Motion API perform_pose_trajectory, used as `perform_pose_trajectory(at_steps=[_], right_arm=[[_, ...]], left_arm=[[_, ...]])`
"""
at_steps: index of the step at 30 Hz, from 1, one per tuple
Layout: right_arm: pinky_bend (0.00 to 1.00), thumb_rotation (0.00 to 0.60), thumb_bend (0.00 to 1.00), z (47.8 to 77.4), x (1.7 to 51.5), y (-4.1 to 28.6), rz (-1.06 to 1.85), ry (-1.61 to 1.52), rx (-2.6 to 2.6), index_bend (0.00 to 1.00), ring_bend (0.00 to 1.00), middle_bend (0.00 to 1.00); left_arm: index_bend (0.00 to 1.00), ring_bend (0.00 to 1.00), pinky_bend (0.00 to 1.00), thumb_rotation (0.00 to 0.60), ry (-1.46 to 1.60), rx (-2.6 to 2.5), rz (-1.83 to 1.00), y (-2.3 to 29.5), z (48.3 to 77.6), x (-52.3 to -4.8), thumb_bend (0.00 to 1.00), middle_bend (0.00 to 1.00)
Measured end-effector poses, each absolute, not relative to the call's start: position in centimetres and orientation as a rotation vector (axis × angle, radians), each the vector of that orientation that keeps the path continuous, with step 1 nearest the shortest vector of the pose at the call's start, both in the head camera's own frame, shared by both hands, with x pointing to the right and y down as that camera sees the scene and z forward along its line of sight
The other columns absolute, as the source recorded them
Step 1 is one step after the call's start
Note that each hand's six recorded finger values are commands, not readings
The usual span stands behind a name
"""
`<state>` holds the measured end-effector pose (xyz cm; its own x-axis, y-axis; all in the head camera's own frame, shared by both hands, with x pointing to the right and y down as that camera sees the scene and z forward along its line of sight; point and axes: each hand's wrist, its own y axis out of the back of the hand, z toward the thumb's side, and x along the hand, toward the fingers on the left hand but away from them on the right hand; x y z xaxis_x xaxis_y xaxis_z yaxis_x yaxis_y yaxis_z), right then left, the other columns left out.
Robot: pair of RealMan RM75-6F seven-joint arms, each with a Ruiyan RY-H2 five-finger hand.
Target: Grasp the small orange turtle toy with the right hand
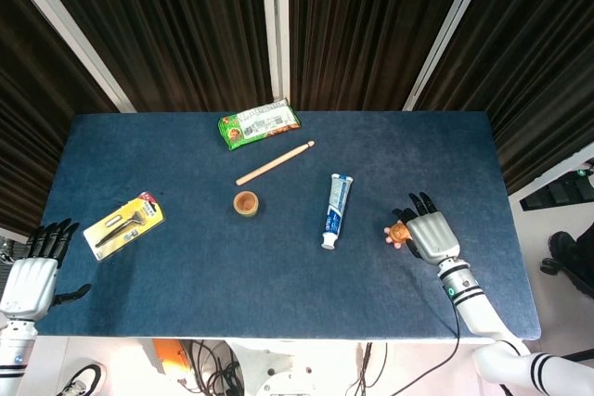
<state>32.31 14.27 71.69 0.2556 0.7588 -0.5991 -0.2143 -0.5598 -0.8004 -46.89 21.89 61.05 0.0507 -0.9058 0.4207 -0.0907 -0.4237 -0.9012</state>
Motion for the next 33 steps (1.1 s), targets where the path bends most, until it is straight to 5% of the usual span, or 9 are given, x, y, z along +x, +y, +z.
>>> perform_pose_trajectory(at_steps=[4,8,12,17,23,25,28,30,33], right_arm=[[0.0,0.6,0.33,72.3,32.1,14.5,1.46,-0.475,-1.673,0.33,0.02,0.31],[0.0,0.6,0.35,72.3,31.5,14.3,1.439,-0.5,-1.669,0.73,0.14,0.59],[0.0,0.6,0.38,72.1,31.0,13.8,1.383,-0.57,-1.663,0.96,0.27,0.77],[0.0,0.6,0.44,72.1,30.8,13.5,1.322,-0.638,-1.649,1.0,0.36,0.88],[0.0,0.6,0.42,72.0,31.0,13.6,1.311,-0.656,-1.641,1.0,0.37,0.89],[0.0,0.6,0.36,72.0,31.2,13.6,1.312,-0.652,-1.638,0.92,0.33,0.81],[0.0,0.6,0.23,71.9,31.6,13.5,1.327,-0.633,-1.631,0.51,0.13,0.46],[0.0,0.6,0.1,71.9,32.0,13.5,1.348,-0.628,-1.628,0.15,0.02,0.16],[0.0,0.6,0.03,71.5,32.3,13.2,1.37,-0.641,-1.625,0.0,0.0,0.0]], left_arm=[[0.05,0.0,0.0,0.6,1.023,-1.619,-1.453,21.9,61.1,-47.0,0.06,0.0],[0.05,0.0,0.0,0.6,1.025,-1.62,-1.455,21.9,61.2,-47.1,0.06,0.0],[0.06,0.0,0.0,0.6,1.026,-1.622,-1.458,21.9,61.2,-47.2,0.06,0.0],[0.06,0.0,0.0,0.6,1.027,-1.623,-1.455,21.9,61.2,-47.2,0.06,0.0],[0.06,0.0,0.0,0.6,1.028,-1.621,-1.452,22.0,61.1,-47.1,0.06,0.0],[0.06,0.0,0.0,0.6,1.028,-1.621,-1.452,21.9,61.1,-47.1,0.06,0.0],[0.06,0.0,0.0,0.6,1.027,-1.62,-1.45,21.9,61.1,-47.1,0.06,0.0],[0.06,0.0,0.0,0.6,1.026,-1.62,-1.45,21.9,61.1,-47.0,0.06,0.0],[0.06,0.0,0.0,0.6,1.026,-1.62,-1.45,21.9,61.1,-47.0,0.06,0.0]])
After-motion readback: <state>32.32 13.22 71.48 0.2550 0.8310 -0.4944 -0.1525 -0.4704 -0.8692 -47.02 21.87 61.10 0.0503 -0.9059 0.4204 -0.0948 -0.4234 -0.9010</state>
